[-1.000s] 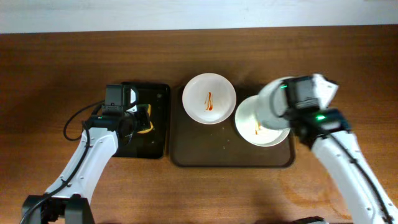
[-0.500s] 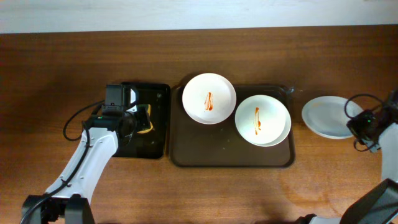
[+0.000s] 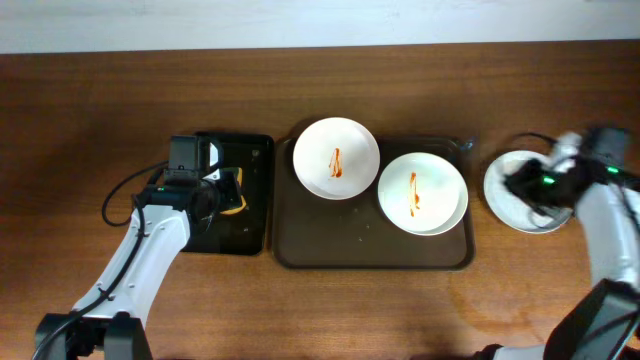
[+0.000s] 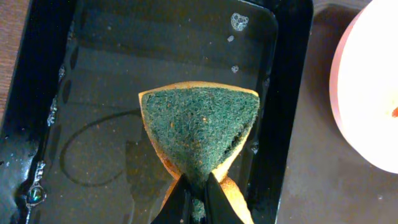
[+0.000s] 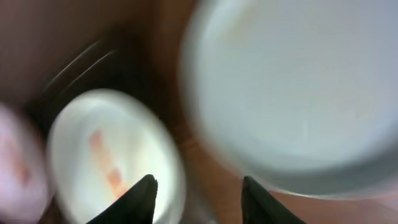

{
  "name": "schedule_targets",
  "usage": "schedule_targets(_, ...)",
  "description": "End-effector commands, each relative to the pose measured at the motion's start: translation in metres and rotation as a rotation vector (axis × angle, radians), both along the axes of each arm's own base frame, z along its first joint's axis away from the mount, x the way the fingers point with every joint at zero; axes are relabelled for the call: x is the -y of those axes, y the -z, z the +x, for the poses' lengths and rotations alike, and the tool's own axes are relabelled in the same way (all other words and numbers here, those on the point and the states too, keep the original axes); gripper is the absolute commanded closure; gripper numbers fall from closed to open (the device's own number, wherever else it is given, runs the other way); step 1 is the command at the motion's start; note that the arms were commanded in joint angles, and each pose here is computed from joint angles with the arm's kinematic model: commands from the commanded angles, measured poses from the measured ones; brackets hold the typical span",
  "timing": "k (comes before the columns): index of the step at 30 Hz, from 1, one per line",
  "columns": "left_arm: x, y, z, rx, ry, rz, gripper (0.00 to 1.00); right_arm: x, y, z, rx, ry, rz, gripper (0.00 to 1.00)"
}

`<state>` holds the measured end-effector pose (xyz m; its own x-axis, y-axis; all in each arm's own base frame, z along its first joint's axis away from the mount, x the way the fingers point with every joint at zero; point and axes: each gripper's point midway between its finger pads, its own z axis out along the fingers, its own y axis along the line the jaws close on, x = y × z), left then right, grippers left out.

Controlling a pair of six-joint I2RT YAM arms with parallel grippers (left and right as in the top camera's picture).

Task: Clean dirty plates on tray and stack at the side
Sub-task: 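Move the right gripper to the rim of the back-left plate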

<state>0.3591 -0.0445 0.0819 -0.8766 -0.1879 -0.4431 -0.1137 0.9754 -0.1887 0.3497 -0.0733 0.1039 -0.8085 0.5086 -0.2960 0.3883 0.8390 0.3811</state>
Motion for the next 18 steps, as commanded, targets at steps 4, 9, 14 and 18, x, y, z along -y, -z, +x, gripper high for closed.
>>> schedule_targets(4,-0.001,0.001,0.0,0.0,0.01,0.007,1.0,-0.123,-0.049,0.03,0.172,-0.441,-0.089,0.5)
schedule_targets(9,-0.001,0.001,0.0,0.001,0.011,0.007,1.0,-0.179,-0.073,0.052,0.205,-0.581,-0.123,0.41)
schedule_targets(14,-0.001,0.001,0.0,0.0,0.011,0.006,1.0,-0.21,-0.053,0.09,0.208,-0.648,-0.161,0.4)
schedule_targets(18,-0.001,0.001,0.0,0.0,0.011,0.007,1.0,-0.218,-0.008,0.112,0.162,-0.593,-0.152,0.5)
